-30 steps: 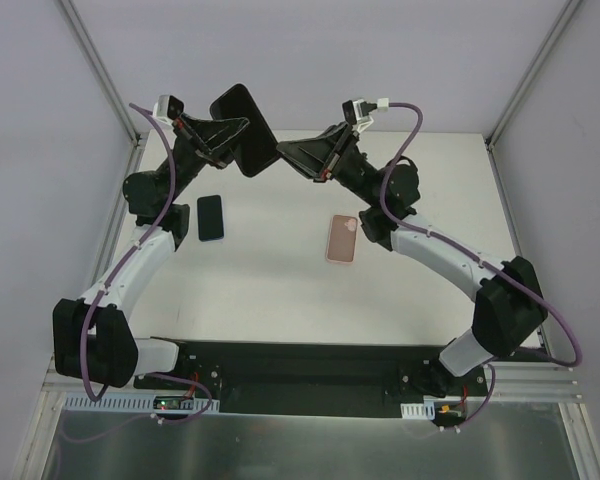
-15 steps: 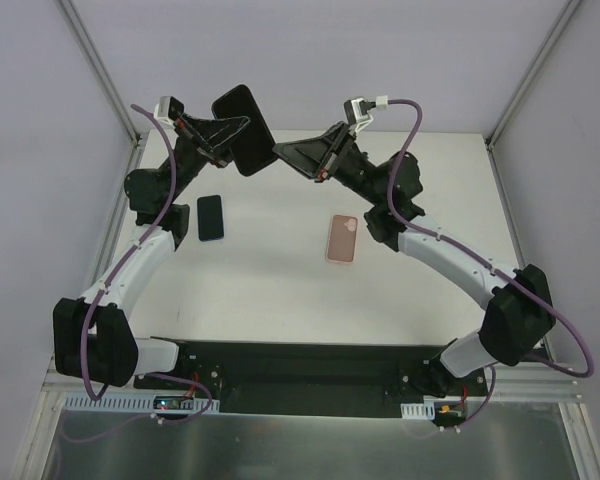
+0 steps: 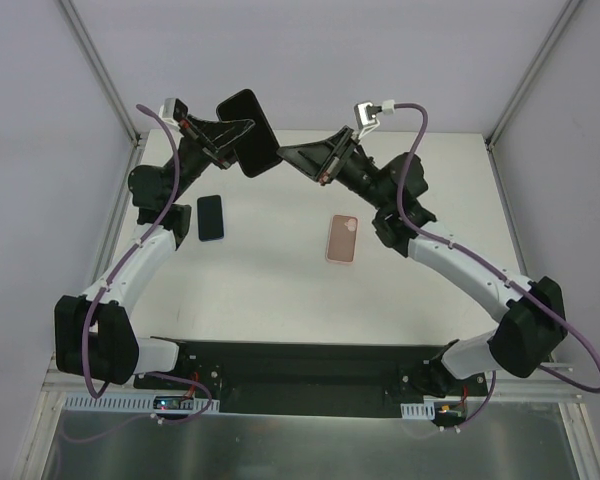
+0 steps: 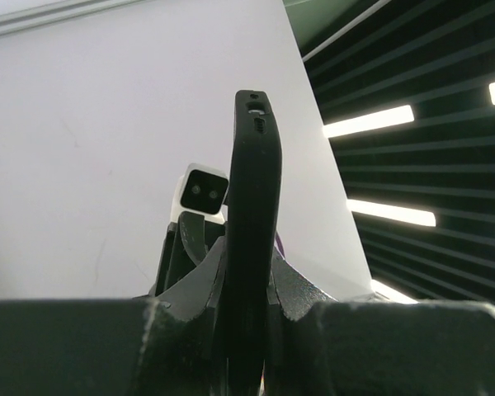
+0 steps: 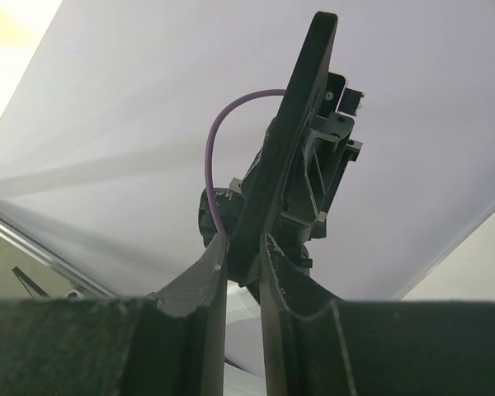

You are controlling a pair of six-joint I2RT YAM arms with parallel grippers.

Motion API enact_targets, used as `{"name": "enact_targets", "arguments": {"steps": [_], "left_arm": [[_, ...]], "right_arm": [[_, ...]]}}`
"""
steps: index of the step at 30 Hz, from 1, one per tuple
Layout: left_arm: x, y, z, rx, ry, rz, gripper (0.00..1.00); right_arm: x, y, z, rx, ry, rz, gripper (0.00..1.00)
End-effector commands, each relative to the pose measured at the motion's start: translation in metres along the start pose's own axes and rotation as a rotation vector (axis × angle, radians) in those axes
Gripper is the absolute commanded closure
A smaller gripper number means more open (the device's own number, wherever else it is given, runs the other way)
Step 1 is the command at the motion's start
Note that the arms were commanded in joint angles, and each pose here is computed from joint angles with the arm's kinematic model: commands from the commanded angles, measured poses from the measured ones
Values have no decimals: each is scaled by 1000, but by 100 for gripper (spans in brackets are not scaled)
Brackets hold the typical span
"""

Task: Take the phone out of the phone case
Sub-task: Remove the phone case from the phone.

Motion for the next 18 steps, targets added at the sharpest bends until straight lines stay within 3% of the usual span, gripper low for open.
{"name": "enact_targets", "arguments": {"steps": [1, 3, 11, 18], "left_arm": [[71, -101, -25, 507, 321, 155, 100], [70, -100, -25, 506, 321, 152, 100], [67, -96, -24, 517, 324, 122, 100], [71, -108, -23, 543, 343, 137, 100]], "right_arm": [[47, -96, -18, 245, 177, 136, 99], [48, -100, -17, 183, 161, 232, 99], [39, -85, -5, -85, 131, 350, 99], [47, -102, 4, -92, 142, 427, 98]]}}
Point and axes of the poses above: each gripper's point midway between its finger pads, its own z axis out along the fingers, its own y axis along the line the jaws close on, x = y × z, the point moved 10 cm from there along -z, back along the fingers, and after that the axes turned 4 degrees about -z, right-handed, at the moved point
